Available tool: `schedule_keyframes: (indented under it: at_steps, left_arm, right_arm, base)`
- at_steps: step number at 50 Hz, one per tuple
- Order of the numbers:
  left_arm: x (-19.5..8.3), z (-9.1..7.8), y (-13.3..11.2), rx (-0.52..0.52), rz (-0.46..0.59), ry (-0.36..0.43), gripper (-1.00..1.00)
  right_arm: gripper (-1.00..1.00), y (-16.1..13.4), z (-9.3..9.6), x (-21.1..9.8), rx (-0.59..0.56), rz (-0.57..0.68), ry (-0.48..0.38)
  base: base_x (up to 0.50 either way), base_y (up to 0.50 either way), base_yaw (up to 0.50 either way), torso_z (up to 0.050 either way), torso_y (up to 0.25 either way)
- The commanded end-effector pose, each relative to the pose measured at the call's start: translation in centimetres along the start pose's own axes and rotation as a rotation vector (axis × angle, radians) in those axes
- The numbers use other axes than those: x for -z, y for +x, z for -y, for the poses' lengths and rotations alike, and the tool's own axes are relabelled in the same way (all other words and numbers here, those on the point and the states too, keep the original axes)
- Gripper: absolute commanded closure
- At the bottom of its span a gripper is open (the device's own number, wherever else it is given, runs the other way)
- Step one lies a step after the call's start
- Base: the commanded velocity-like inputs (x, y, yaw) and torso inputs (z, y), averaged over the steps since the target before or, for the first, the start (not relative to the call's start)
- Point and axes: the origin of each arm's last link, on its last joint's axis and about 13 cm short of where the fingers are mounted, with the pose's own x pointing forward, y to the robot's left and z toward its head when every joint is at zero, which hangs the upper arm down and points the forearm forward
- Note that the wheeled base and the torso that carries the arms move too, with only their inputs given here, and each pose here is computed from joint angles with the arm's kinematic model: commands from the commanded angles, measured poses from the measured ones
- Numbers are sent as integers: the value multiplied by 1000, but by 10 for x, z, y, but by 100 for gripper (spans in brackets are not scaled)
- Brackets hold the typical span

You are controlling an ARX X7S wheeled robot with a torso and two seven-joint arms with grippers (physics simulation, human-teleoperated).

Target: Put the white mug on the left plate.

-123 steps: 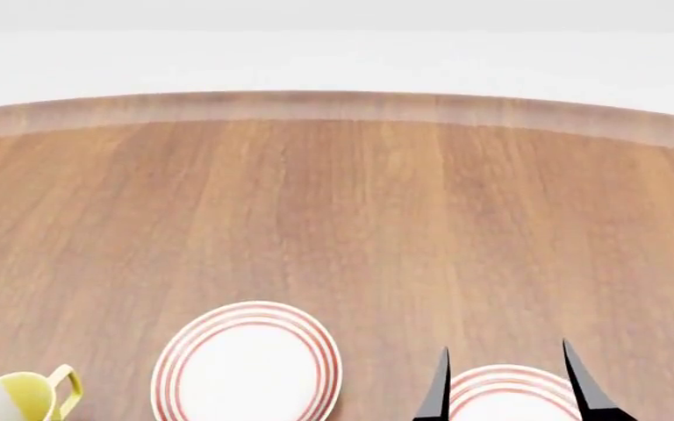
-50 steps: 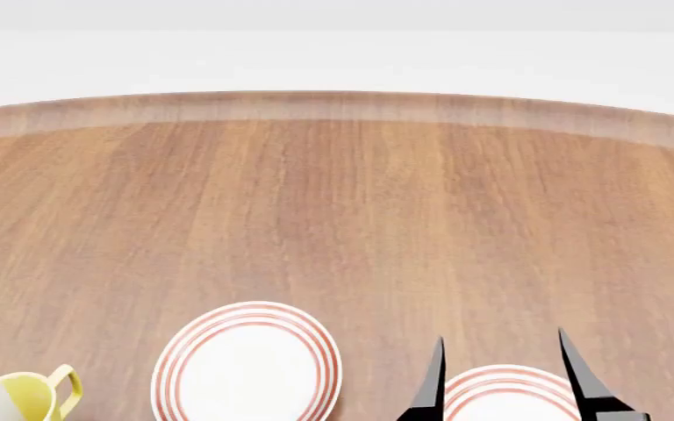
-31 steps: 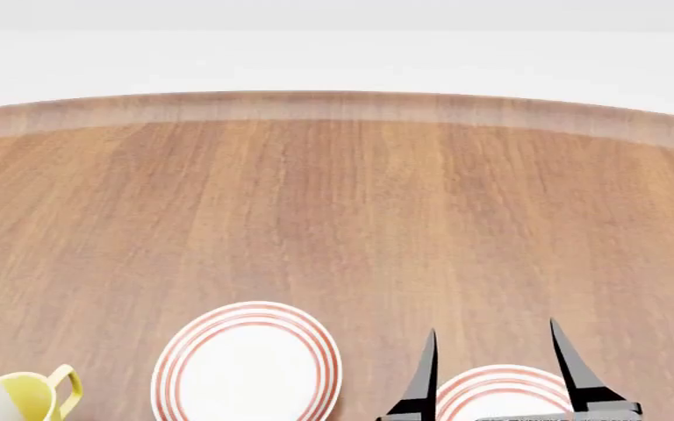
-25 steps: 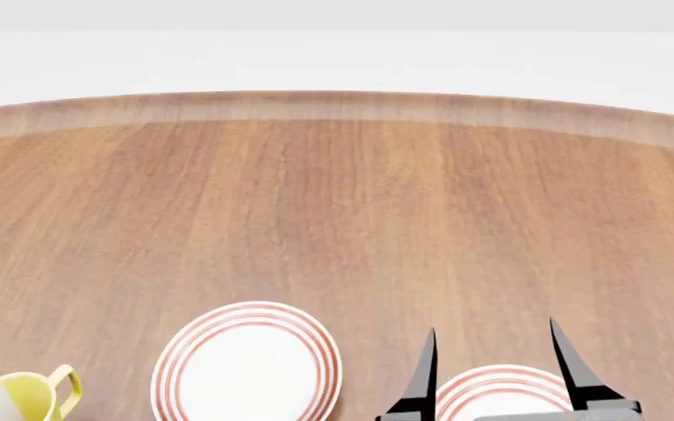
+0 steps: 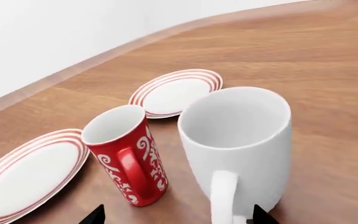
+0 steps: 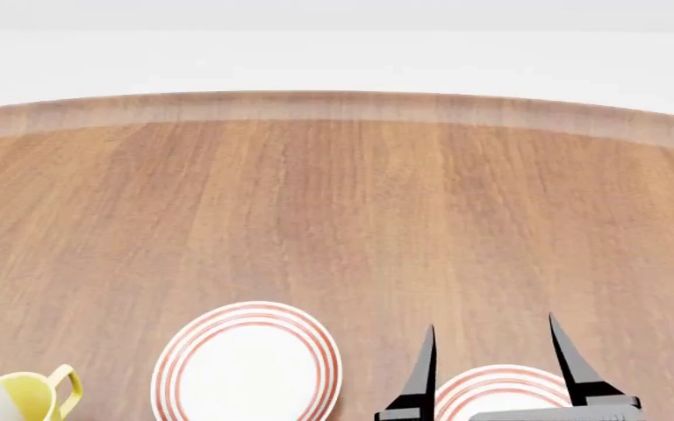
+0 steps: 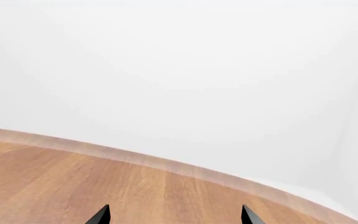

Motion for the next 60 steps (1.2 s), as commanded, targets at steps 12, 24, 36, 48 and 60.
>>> schedule_keyframes:
  at_steps: [12,24,36,48,60]
  left_arm:
    - [7,4,8,50,-10,-23,-100]
    - [17,4,11,36,3,-61,-100]
    - [28,9,18,53,-15,-89,-100]
    - [29,10,20,62,-17,-93,-100]
    - [27,8,25,65,-1,-95,-100]
  right_arm:
    - [-100,1,1,-1,6,4,2]
    - [-100,0,2,-2,7,6,6]
    - [-100,0,3,-2,13,9,6]
    - [-100,1,2,-4,17,17,10]
    - [-100,1,3,-3,20,18,10]
  base:
    - [0,0,0,0,0]
    - [0,0,0,0,0]
    - [0,0,0,0,0]
    - [0,0,0,0,0]
    - [0,0,0,0,0]
